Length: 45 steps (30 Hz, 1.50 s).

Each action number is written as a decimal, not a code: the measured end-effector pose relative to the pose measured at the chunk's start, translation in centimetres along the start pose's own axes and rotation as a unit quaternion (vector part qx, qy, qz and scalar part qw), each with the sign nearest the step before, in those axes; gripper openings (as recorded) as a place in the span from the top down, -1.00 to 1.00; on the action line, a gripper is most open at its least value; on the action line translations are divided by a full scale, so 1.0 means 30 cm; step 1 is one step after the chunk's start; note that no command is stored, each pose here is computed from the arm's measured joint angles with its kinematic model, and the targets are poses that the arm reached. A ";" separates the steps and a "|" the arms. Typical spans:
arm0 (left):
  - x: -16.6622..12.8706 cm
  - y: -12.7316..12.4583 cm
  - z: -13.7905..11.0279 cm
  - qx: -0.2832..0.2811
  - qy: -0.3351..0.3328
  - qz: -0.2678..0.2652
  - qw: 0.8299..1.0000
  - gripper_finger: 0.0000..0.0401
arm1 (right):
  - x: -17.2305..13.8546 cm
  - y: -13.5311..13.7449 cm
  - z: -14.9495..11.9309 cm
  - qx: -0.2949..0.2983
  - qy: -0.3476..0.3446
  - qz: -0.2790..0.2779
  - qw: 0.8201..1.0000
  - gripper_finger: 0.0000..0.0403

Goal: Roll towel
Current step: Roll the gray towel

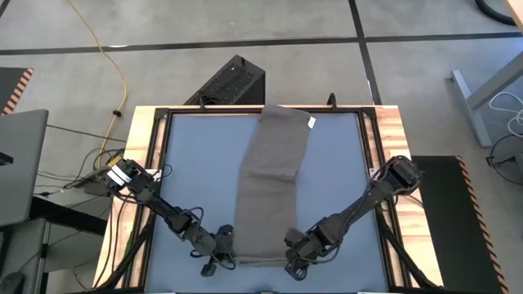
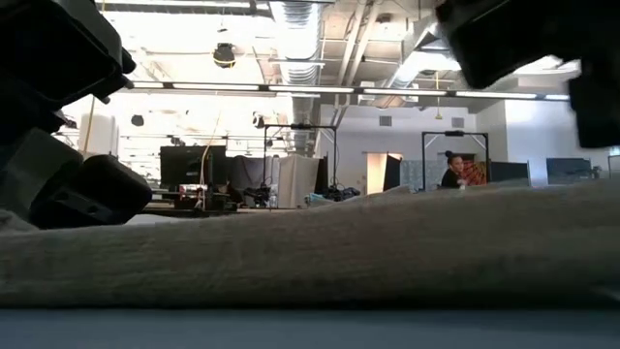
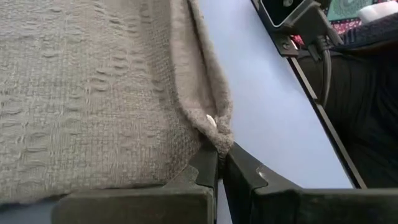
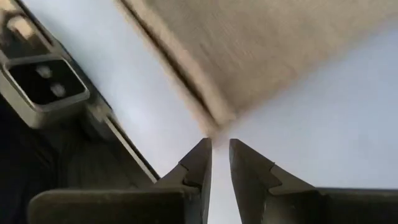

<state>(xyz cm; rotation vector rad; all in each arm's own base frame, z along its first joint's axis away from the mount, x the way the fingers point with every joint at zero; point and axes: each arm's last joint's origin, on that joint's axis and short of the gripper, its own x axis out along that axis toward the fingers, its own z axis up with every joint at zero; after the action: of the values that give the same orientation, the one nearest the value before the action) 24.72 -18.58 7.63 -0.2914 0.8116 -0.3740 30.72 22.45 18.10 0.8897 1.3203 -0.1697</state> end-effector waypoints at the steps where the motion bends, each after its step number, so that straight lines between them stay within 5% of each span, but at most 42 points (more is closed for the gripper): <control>1: 0.000 0.000 0.001 -0.002 -0.001 0.000 1.000 1.00 | -0.011 -0.001 -0.008 -0.001 0.002 -0.002 1.000 0.58; 5: 0.000 0.006 0.013 -0.032 -0.015 -0.001 0.999 1.00 | -0.022 0.004 -0.042 -0.034 0.008 -0.005 0.999 0.58; 9: -0.001 0.015 0.028 -0.079 -0.026 -0.005 0.997 1.00 | -0.012 0.021 -0.066 -0.130 -0.032 0.003 0.991 0.58; 15: -0.009 0.021 0.045 -0.112 -0.018 -0.025 0.993 1.00 | -0.013 0.108 -0.136 -0.330 -0.117 0.088 0.933 0.58; 18: -0.016 0.022 0.052 -0.114 -0.019 -0.027 0.993 1.00 | -0.006 0.115 -0.171 -0.375 -0.148 0.076 0.912 0.58; 29: -0.017 0.033 0.057 -0.118 -0.017 -0.023 0.993 1.00 | 0.157 0.079 -0.155 -0.379 -0.113 0.026 0.918 0.67; 38: -0.017 0.034 0.057 -0.113 -0.018 -0.022 0.993 1.00 | 0.161 0.060 -0.160 -0.383 -0.100 -0.019 0.918 0.95; 45: -0.017 0.034 0.057 -0.109 -0.019 -0.020 0.994 1.00 | 0.158 0.040 -0.146 -0.380 -0.103 -0.054 0.917 0.89</control>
<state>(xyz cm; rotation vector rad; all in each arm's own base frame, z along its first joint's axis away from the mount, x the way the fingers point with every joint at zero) 25.89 -17.27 8.68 -0.5186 0.8117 -0.3167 29.44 27.81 14.55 0.1285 1.0996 0.1609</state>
